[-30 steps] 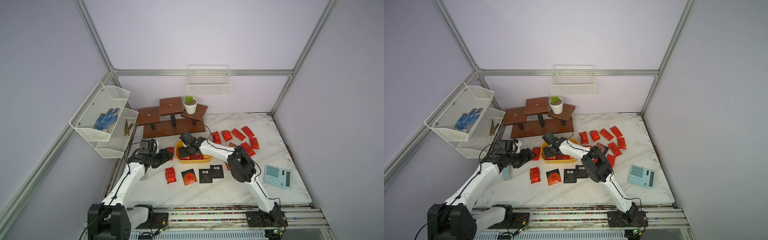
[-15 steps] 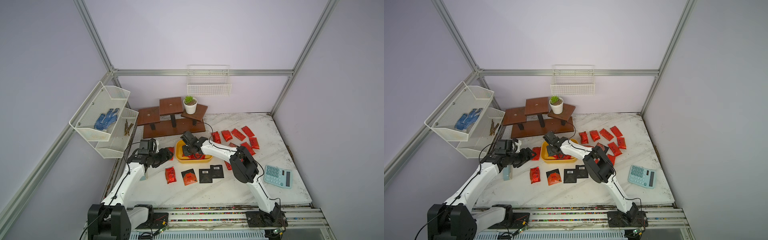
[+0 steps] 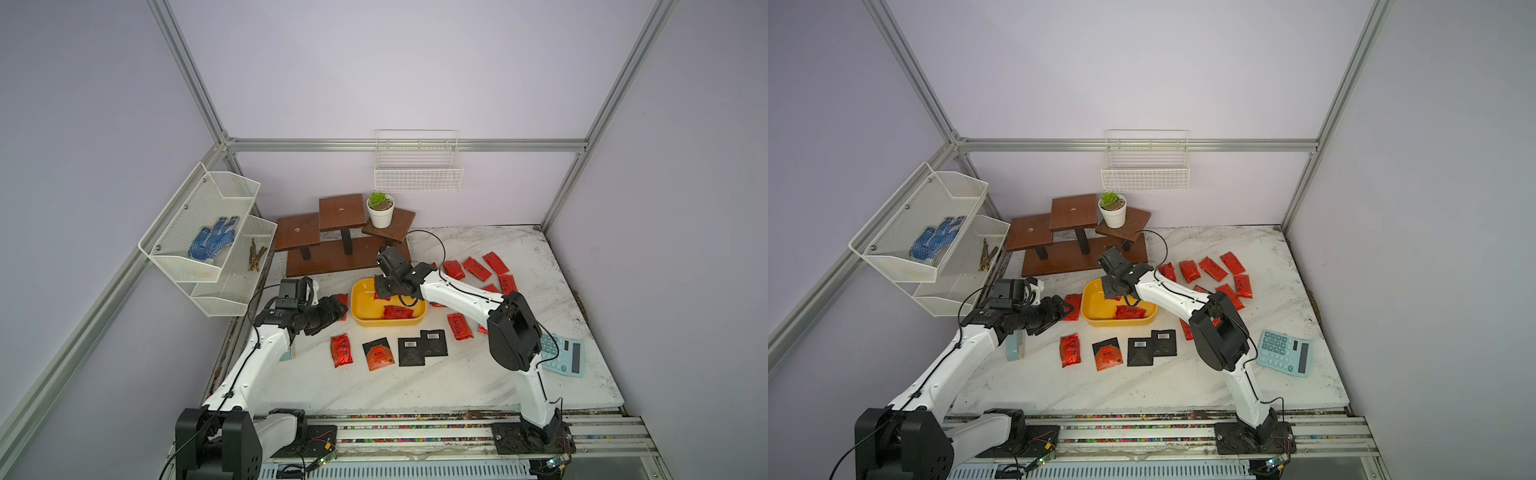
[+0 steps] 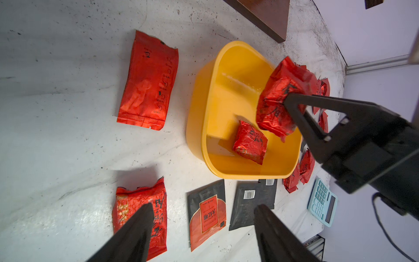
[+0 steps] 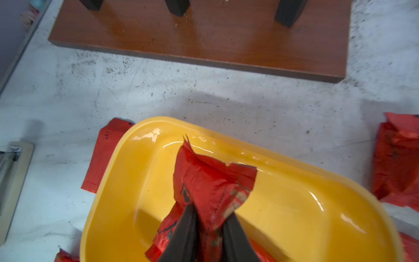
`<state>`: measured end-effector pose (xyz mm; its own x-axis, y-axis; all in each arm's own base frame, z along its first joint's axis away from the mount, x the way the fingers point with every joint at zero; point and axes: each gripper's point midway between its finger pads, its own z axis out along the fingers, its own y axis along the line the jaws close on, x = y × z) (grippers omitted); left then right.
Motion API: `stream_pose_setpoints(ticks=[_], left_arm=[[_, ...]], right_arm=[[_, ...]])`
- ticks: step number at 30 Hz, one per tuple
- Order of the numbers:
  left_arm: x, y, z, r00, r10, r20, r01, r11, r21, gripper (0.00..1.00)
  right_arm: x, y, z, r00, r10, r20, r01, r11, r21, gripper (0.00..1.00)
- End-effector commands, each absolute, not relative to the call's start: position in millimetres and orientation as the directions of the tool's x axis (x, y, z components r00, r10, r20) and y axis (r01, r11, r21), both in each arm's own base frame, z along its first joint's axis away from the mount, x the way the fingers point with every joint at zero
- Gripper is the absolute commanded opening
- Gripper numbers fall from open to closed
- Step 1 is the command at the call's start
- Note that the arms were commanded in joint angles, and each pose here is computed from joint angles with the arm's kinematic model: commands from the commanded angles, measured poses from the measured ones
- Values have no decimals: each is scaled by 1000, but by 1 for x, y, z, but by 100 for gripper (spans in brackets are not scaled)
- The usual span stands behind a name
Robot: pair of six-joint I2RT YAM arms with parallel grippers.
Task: Take the tea bags out of the storage box
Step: Pick up the tea bag from the storage box, then place the tea bag at the center of the board.
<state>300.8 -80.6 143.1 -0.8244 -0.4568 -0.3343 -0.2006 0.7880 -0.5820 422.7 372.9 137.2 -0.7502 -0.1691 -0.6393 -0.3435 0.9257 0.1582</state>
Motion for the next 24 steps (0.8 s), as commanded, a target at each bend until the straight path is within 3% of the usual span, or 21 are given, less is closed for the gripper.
stream_pose_setpoints(ticks=[1,12,24], left_arm=[[310,-83,164,-807,-450,-382,-147,779,-609,73],[319,-94,172,-808,-444,-388,-113,763,-636,73],[322,-113,182,-814,-418,-402,-71,760,-647,72]], right_arm=[[424,352,176,-708,-126,-695,-332,928,170,23],[350,241,181,-718,-60,-694,-234,959,159,23],[248,187,85,-853,31,-521,-141,947,288,22]])
